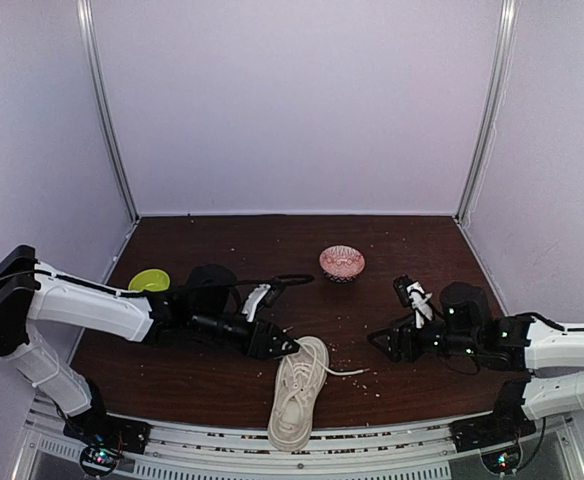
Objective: Tie the shoes
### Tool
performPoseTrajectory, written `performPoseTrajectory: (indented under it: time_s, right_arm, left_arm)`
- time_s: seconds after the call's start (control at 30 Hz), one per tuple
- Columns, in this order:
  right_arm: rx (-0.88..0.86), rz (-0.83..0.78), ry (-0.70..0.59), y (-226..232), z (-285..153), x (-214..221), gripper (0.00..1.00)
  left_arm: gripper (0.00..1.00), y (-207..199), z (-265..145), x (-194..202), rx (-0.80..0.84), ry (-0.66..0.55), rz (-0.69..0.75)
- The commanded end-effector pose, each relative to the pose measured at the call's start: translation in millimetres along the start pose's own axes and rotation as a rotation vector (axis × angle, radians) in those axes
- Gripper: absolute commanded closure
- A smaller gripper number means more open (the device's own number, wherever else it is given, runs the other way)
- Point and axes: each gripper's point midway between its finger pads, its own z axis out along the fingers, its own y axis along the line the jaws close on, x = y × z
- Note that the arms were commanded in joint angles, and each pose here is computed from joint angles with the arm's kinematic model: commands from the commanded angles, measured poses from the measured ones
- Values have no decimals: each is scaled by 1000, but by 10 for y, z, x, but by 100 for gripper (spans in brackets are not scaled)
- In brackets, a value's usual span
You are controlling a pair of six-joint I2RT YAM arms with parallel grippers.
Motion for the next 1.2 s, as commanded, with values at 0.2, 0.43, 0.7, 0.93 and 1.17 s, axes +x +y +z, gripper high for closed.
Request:
performPoseTrajectory:
  time_s: [0.2,0.43,0.7,0.93,1.17]
  right_arm:
    - [-94,-149,120,255,306,311,32]
    - [-148,-197,159,398,549,382,33]
    - [-175,-247,239,459,751,569,36]
    - [-233,-224,244,565,713,610,36]
    - [-230,-216,219,572,574,532,37]
  left_arm:
    - [46,-199,155,-97,82,51,20]
    - [46,-222,208,-88,83,71,28]
    - [48,-170,205,-55,57,80,21]
    - [57,-115,167,-57,16,72,20]
    - [71,-89,134,-71,-3,54,12]
